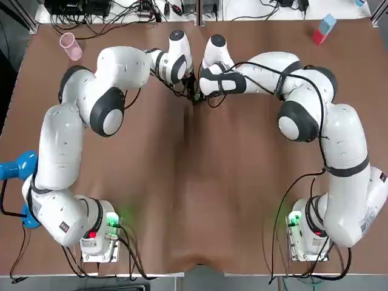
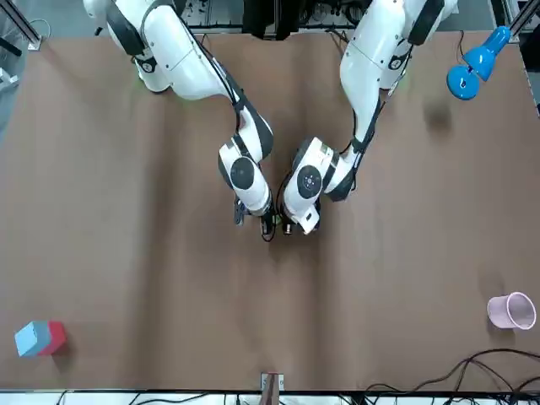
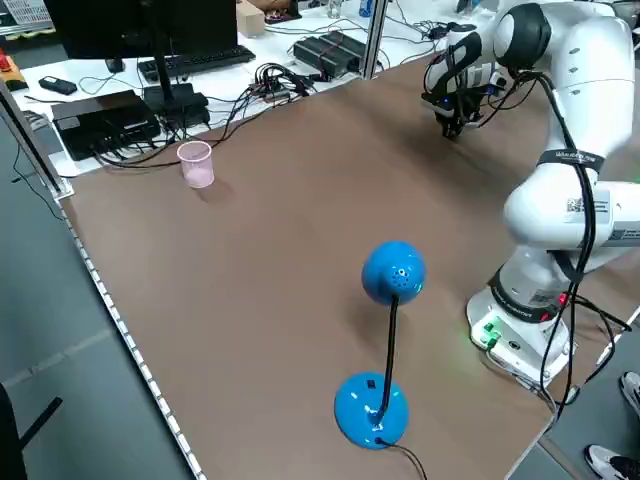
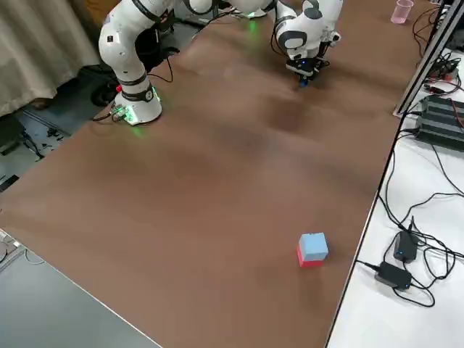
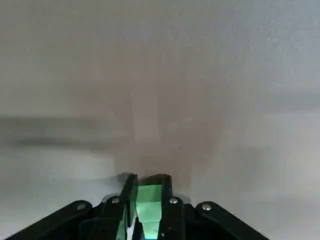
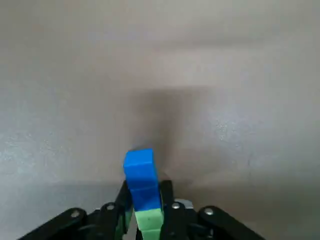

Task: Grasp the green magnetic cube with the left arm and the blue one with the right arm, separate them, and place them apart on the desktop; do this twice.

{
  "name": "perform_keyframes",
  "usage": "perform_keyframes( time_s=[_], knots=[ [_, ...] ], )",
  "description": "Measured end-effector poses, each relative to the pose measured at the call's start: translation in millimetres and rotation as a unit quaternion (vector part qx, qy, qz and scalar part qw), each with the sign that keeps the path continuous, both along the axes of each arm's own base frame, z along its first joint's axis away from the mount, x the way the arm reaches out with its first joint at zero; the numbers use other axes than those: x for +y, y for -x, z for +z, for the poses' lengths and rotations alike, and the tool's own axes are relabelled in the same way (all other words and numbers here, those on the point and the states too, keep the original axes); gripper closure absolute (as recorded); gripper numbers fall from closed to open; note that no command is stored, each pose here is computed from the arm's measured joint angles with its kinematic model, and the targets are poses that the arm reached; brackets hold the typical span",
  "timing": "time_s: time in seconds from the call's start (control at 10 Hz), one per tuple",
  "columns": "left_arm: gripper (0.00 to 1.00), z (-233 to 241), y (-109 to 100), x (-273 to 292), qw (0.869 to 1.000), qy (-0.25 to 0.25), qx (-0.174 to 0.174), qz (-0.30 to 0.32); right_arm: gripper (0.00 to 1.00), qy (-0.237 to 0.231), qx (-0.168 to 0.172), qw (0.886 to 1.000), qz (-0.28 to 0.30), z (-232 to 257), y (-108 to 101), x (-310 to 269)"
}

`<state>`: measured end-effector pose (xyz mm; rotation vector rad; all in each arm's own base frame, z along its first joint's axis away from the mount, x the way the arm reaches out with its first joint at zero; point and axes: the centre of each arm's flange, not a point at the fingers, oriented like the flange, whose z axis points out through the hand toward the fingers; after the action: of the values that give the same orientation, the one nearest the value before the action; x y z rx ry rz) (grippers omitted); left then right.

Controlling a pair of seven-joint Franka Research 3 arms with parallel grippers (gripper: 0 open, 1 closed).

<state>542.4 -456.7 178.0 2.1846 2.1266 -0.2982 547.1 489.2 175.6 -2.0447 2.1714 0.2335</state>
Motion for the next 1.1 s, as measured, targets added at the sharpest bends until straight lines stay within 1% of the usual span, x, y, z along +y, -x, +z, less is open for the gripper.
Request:
perform_keyframes(
  time_s=[0.1, 0.7, 1.0, 1.1],
  knots=[
    [0.77, 0, 0, 1, 1.000, 0.000, 0.000, 0.000, 0.76, -0.002, -0.003, 1.000, -0.001, 0, 0, 0],
    [0.77, 0, -3, 3, 1.000, 0.000, -0.002, -0.006, 0.76, -0.003, -0.003, 1.000, 0.000, 0, 0, 1],
    [0.77, 0, -11, 13, 1.000, -0.002, -0.008, -0.014, 0.76, -0.003, -0.003, 1.000, 0.000, 0, 0, 1],
    [0.77, 3, -18, 20, 1.000, -0.007, -0.015, -0.016, 0.76, -0.003, -0.003, 1.000, 0.000, 0, 0, 1]
  ],
)
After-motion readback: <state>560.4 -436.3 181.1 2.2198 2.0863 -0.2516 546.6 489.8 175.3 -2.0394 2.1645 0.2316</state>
